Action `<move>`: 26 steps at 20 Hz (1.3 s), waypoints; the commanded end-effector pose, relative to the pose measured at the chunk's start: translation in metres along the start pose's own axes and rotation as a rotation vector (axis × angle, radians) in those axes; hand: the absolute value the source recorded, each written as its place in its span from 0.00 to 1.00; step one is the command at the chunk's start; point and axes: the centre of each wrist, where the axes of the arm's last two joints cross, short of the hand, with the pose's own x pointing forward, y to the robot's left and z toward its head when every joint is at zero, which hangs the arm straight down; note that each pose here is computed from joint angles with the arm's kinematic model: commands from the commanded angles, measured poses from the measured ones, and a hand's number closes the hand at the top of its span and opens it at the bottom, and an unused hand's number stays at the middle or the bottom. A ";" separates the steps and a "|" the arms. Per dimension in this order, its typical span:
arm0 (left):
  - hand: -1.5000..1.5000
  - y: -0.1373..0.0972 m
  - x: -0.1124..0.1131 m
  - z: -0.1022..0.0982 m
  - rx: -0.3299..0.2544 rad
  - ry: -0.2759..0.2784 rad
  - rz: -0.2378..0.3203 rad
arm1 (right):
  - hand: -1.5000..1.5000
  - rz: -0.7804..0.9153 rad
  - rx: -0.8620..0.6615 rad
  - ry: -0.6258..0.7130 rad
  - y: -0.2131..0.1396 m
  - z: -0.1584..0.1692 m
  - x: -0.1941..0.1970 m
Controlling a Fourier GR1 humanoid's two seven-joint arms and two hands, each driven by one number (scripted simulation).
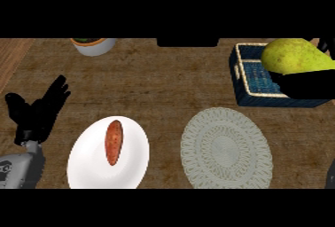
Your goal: Pick the pear from the placemat and place it in the basket
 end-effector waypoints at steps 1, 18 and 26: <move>0.50 -0.019 0.007 -0.002 0.009 -0.003 0.004 | 1.00 0.012 -0.007 -0.003 -0.004 -0.023 -0.040; 0.50 -0.024 0.003 0.007 -0.017 -0.004 0.007 | 0.00 -0.032 -0.109 0.191 0.038 -0.067 -0.151; 0.50 -0.008 0.003 0.005 -0.002 0.004 0.015 | 0.00 -0.129 -0.103 0.067 0.038 -0.079 -0.158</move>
